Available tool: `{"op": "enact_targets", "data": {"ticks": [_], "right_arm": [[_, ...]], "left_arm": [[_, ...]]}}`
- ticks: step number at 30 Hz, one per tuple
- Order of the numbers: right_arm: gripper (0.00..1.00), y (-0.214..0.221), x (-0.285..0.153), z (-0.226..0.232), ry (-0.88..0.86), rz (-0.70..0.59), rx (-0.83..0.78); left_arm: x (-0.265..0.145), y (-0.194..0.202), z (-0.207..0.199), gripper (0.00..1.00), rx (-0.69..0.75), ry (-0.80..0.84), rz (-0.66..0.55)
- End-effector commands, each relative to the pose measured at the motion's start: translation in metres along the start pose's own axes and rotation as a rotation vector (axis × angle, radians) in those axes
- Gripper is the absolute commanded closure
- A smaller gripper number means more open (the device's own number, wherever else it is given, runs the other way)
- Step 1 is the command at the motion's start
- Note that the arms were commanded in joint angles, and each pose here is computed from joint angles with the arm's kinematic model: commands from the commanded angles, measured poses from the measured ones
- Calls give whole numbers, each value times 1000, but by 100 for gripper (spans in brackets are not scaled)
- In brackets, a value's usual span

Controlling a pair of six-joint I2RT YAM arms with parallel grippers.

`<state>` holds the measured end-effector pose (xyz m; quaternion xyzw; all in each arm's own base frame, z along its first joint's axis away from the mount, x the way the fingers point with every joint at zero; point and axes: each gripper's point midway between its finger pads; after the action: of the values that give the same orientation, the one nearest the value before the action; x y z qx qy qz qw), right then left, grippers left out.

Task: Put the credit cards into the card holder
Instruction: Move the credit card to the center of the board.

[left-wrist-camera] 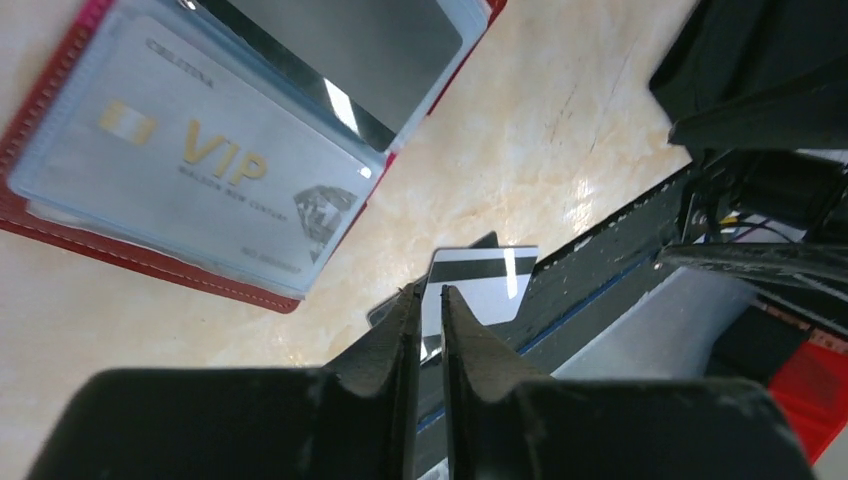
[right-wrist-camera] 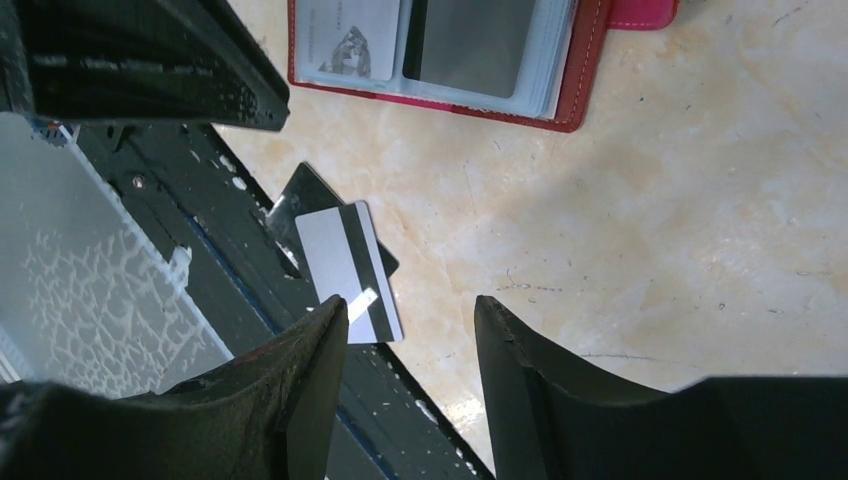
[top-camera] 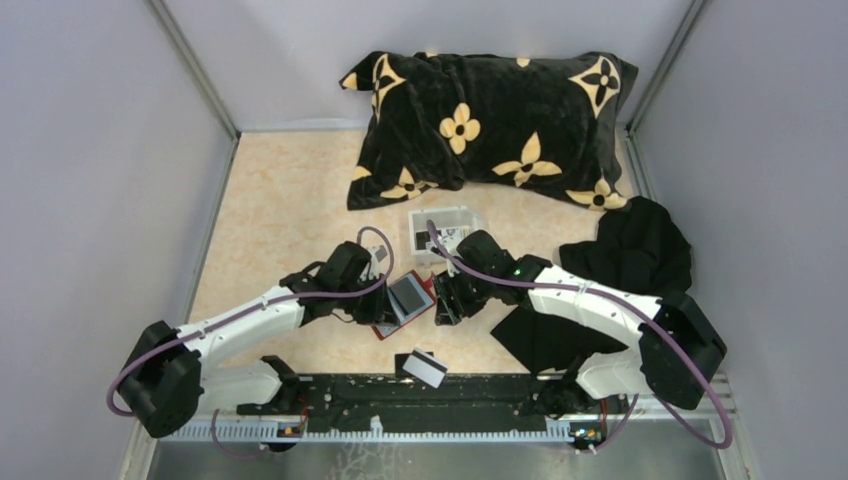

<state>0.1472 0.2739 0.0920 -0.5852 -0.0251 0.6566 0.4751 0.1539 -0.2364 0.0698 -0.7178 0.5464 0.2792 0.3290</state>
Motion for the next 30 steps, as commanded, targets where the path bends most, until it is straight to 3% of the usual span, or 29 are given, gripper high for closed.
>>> {"op": "enact_targets", "data": {"ticks": [1,12,30], "right_arm": [[50,-21,-2,7,-14,-76,-25],[51,1,5,13,-67,-23,17],[50,36,21,26,-146,71,39]], "left_arm": [[1,27,7,83,11,-47,91],[-4,58,28,97,31,-180,132],[6,84,44,100,23,-230,175]]}}
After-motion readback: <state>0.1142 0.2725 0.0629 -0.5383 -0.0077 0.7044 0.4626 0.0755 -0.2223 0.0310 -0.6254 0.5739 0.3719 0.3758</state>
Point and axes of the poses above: each gripper's point midway between its finger pads, its own x axis out along the fingers, its own z axis along the line the jaws close on, y = z × x, and after that the axes turned 13 degrees about -x, right-handed
